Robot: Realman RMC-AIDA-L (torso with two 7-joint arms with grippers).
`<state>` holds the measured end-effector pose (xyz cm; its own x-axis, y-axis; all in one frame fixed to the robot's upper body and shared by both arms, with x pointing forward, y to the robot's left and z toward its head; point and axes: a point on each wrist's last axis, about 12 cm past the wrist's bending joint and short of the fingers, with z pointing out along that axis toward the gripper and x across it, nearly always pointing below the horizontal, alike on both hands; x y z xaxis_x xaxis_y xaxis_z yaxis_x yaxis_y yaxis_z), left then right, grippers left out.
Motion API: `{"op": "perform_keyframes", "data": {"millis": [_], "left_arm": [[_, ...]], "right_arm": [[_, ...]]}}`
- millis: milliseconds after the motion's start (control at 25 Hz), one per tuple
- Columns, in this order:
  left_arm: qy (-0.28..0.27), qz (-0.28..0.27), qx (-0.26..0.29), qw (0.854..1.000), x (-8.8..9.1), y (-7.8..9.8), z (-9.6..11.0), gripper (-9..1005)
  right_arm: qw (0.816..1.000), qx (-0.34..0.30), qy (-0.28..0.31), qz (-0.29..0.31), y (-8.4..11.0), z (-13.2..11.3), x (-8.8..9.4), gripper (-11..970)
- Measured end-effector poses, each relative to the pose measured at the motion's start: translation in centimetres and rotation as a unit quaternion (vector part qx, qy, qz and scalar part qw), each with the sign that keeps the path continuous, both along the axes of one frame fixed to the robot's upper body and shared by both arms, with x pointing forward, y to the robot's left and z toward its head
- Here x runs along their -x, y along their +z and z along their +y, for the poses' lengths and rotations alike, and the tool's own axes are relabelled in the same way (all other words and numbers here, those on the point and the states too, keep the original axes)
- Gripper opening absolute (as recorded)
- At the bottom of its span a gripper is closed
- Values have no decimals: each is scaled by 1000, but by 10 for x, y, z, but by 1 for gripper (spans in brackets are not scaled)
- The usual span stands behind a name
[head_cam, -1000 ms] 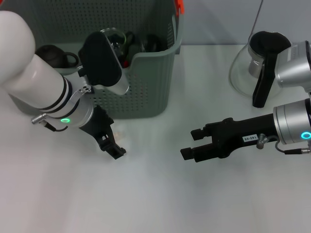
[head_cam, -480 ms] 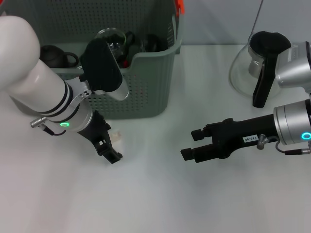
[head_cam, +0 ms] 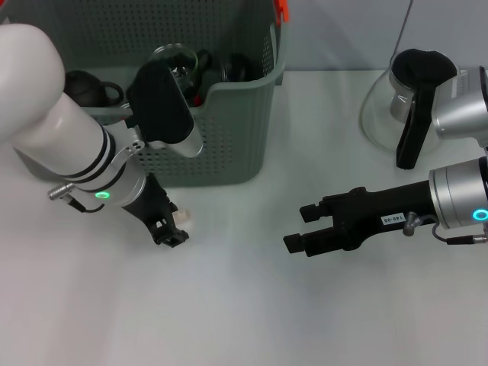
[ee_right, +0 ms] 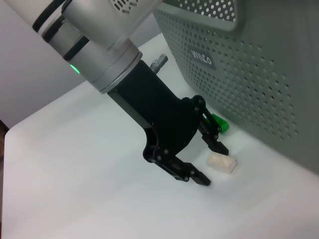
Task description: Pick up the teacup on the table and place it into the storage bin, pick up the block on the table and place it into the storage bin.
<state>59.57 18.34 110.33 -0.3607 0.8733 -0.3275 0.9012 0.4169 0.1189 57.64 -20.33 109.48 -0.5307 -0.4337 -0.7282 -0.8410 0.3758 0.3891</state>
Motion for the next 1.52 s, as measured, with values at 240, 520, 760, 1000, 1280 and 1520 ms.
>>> {"op": "perform_keyframes", "data": {"millis": [240,520,760,1000,1280,1520], "left_arm": [[2,-8,-5,1000,-3,1,-2,483],[3,-11,-8,1000,-4,2,-2,477],[4,0,-10,1000,-5,-2,-5,423],[8,-3,-8,1000,-6,0,-6,308],[9,1,-9,1000,-7,1,-7,223],[9,34,16,999,4,22,-2,189]], "right_arm": [[1000,0,0,1,0,0,0,819],[1000,0,0,0,0,0,0,820],[1000,0,0,-1,0,0,0,820],[1000,0,1,-1,0,0,0,820],[1000,1,0,-2,0,0,0,820],[1000,1,0,-2,0,0,0,819]]}}
